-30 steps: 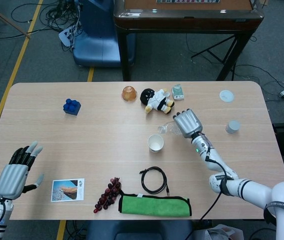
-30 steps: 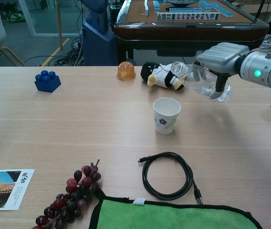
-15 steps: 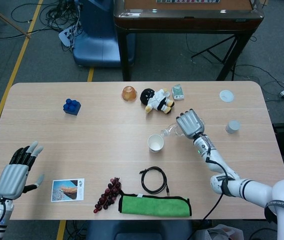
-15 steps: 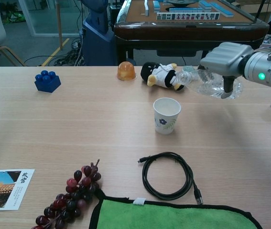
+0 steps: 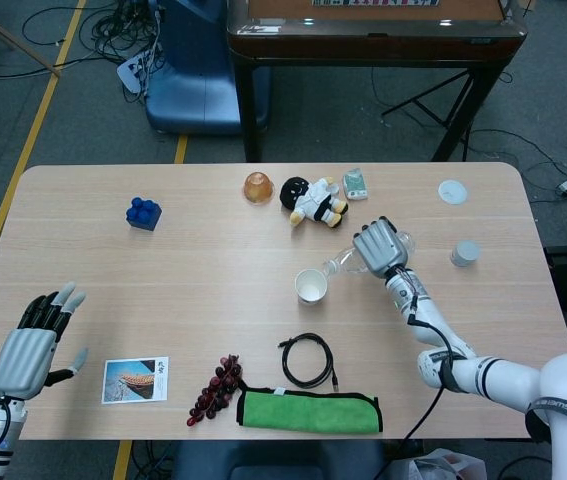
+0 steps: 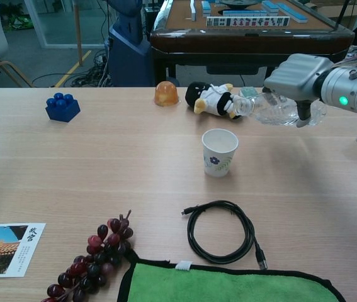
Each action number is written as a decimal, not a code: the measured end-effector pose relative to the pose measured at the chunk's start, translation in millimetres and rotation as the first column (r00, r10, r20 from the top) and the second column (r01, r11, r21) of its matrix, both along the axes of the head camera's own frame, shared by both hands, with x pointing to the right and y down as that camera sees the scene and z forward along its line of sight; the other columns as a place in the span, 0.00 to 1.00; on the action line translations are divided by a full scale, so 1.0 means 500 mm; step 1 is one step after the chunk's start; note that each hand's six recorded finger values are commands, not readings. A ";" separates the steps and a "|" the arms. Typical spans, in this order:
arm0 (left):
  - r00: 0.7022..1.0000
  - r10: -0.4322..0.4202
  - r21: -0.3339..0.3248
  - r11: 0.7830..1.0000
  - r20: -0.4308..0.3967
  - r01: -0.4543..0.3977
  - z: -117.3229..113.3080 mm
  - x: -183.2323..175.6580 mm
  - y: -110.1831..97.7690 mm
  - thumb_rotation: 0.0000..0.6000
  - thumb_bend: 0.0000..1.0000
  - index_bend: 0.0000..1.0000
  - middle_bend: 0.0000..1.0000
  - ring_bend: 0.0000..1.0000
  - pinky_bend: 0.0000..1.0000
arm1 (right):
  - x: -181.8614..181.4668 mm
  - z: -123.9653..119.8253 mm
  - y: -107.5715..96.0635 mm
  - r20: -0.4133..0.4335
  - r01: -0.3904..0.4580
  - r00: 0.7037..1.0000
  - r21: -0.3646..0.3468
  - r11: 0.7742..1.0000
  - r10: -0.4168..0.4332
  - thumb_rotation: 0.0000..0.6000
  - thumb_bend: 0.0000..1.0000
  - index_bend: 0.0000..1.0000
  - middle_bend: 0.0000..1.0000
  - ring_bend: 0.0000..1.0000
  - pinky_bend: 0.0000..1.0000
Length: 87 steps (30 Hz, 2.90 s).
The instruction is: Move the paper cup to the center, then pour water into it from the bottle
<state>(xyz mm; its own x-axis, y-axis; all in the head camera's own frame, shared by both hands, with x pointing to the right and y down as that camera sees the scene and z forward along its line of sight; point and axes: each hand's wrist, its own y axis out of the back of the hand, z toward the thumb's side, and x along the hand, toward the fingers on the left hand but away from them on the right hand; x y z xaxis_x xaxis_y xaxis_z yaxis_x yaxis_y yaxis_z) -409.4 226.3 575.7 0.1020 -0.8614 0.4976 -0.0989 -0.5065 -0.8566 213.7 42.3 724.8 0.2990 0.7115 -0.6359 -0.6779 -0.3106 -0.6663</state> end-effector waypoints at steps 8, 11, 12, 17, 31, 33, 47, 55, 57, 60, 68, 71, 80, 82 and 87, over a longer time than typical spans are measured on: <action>1.000 -0.002 0.002 1.000 0.000 0.002 -0.001 -0.001 -0.001 1.00 0.32 0.06 0.00 0.00 0.05 | -0.005 0.001 0.000 -0.042 0.028 0.999 0.009 1.000 -0.028 1.00 0.18 0.62 0.60 0.48 0.50; 1.000 -0.004 0.002 1.000 -0.002 0.004 -0.002 -0.001 -0.001 1.00 0.32 0.06 0.00 0.00 0.05 | -0.006 0.004 -0.001 -0.052 0.029 0.998 0.011 1.000 -0.029 1.00 0.18 0.62 0.60 0.48 0.50; 1.000 -0.005 0.002 1.000 -0.002 0.005 -0.002 -0.001 -0.001 1.00 0.32 0.06 0.00 0.00 0.05 | -0.007 0.005 -0.002 -0.057 0.032 0.998 0.013 0.999 -0.031 1.00 0.18 0.62 0.60 0.48 0.50; 1.000 -0.005 0.002 1.000 -0.004 0.005 -0.003 -0.001 -0.001 1.00 0.32 0.06 0.00 0.00 0.05 | -0.012 0.008 -0.001 -0.080 0.050 0.996 0.018 0.999 -0.048 1.00 0.18 0.62 0.60 0.48 0.50; 1.000 -0.013 0.001 1.000 -0.010 0.013 -0.003 -0.005 -0.003 1.00 0.32 0.06 0.00 0.00 0.05 | -0.037 0.009 -0.004 -0.137 0.102 0.986 0.029 0.994 -0.098 1.00 0.18 0.62 0.60 0.48 0.50; 1.000 -0.011 0.001 1.000 -0.010 0.011 -0.003 -0.005 -0.003 1.00 0.32 0.06 0.00 0.00 0.05 | -0.038 0.008 -0.004 -0.144 0.109 0.984 0.030 0.994 -0.103 1.00 0.18 0.62 0.60 0.48 0.50; 1.000 -0.013 0.002 1.000 -0.010 0.013 -0.004 -0.005 -0.004 1.00 0.32 0.06 0.00 0.00 0.05 | -0.049 0.002 -0.007 -0.196 0.143 0.972 0.038 0.989 -0.133 1.00 0.18 0.62 0.60 0.48 0.50; 1.000 -0.016 0.000 1.000 -0.006 0.016 -0.005 -0.006 -0.003 1.00 0.32 0.06 0.00 0.00 0.05 | -0.051 0.004 -0.007 -0.225 0.172 0.961 0.041 0.984 -0.159 1.00 0.18 0.62 0.60 0.48 0.50; 1.000 -0.017 0.000 1.000 -0.006 0.017 -0.005 -0.006 -0.004 1.00 0.32 0.06 0.00 0.00 0.05 | -0.050 0.005 -0.007 -0.243 0.189 0.955 0.045 0.981 -0.173 1.00 0.18 0.62 0.60 0.48 0.50; 1.000 -0.016 -0.001 1.000 -0.005 0.016 -0.005 -0.006 -0.003 1.00 0.32 0.06 0.00 0.00 0.05 | -0.050 0.006 -0.008 -0.261 0.202 0.948 0.050 0.978 -0.183 1.00 0.18 0.62 0.61 0.48 0.50; 1.000 -0.015 -0.001 1.000 -0.005 0.015 -0.005 -0.005 -0.003 1.00 0.32 0.06 0.00 0.00 0.05 | -0.054 0.009 -0.008 -0.266 0.202 0.947 0.049 0.978 -0.182 1.00 0.18 0.62 0.61 0.48 0.50; 1.000 -0.017 0.000 1.000 -0.007 0.017 -0.006 -0.005 -0.004 1.00 0.32 0.06 0.00 0.00 0.05 | -0.057 0.011 -0.007 -0.271 0.211 0.944 0.050 0.976 -0.190 1.00 0.18 0.62 0.61 0.48 0.50; 1.000 -0.016 0.002 1.000 -0.009 0.016 -0.008 -0.005 -0.004 1.00 0.32 0.06 0.00 0.00 0.05 | -0.070 0.009 -0.007 -0.280 0.233 0.937 0.056 0.971 -0.209 1.00 0.18 0.62 0.61 0.48 0.50; 1.000 -0.016 0.002 1.000 -0.009 0.016 -0.008 -0.005 -0.004 1.00 0.32 0.06 0.00 0.00 0.05 | -0.072 0.009 -0.007 -0.281 0.234 0.937 0.056 0.971 -0.209 1.00 0.18 0.62 0.61 0.47 0.50; 1.000 -0.017 0.004 1.000 -0.010 0.017 -0.009 -0.005 -0.004 1.00 0.32 0.06 0.00 0.00 0.05 | -0.075 0.008 -0.006 -0.280 0.234 0.937 0.061 0.970 -0.208 1.00 0.18 0.62 0.61 0.48 0.50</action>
<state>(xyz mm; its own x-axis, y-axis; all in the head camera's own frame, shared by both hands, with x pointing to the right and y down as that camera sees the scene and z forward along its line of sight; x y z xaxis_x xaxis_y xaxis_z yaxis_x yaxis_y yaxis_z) -411.8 224.3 571.1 0.0926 -0.8649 0.4933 -0.1157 -0.5014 -0.8575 176.3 39.1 729.0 0.2818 0.7058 -0.6499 -0.8805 -0.0788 -0.4674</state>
